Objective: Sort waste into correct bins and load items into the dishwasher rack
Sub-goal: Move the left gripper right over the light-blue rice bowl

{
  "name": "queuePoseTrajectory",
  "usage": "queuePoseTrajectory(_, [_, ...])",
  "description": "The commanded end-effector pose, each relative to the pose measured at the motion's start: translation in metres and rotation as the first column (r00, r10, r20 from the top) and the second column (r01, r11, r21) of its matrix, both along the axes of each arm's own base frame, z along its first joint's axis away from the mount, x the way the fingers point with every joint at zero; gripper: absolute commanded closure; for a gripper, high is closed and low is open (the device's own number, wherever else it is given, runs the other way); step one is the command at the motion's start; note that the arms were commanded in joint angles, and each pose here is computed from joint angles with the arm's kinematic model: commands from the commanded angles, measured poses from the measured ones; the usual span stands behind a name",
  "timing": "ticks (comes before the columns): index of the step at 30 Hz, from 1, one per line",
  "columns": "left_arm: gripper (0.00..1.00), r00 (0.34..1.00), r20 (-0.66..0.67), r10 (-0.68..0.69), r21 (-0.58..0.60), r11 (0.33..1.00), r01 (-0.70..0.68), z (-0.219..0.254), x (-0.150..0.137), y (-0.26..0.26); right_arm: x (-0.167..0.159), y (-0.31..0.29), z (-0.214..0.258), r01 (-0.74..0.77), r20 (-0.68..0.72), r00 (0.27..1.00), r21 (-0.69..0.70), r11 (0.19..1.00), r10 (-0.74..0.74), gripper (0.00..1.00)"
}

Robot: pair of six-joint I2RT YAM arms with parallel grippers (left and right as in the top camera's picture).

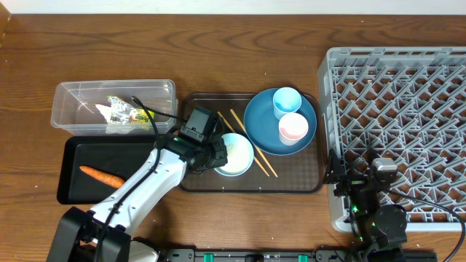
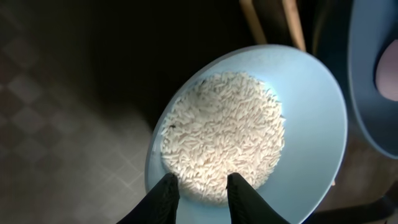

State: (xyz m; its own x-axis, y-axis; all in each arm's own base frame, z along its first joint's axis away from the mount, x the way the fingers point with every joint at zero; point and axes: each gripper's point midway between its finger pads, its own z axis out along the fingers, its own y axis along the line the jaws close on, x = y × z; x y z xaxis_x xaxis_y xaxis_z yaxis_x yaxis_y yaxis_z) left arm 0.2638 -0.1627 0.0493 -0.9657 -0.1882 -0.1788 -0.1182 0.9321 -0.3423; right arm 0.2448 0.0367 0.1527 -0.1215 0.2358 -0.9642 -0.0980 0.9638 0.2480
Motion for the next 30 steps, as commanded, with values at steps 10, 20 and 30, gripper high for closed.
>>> queuePoseTrajectory(10, [0.70,0.998,0.060,0.017,0.045,0.999,-0.019,0.007,0.014,0.006,0.000,0.000,-0.002,0.001,-0.006,1.000,-0.007,1.000,-0.001,0.01])
queuePoseTrajectory(20, [0.70,0.997,0.072,0.008,0.165,0.986,-0.020,0.001,0.013,0.027,0.000,0.000,-0.002,0.001,-0.006,1.000,-0.007,1.000,-0.001,0.01])
queuePoseTrajectory(30, [0.69,0.994,0.102,0.027,0.222,0.974,-0.049,0.002,0.018,0.038,0.000,0.000,-0.002,0.001,-0.006,1.000,-0.007,1.000,-0.001,0.01])
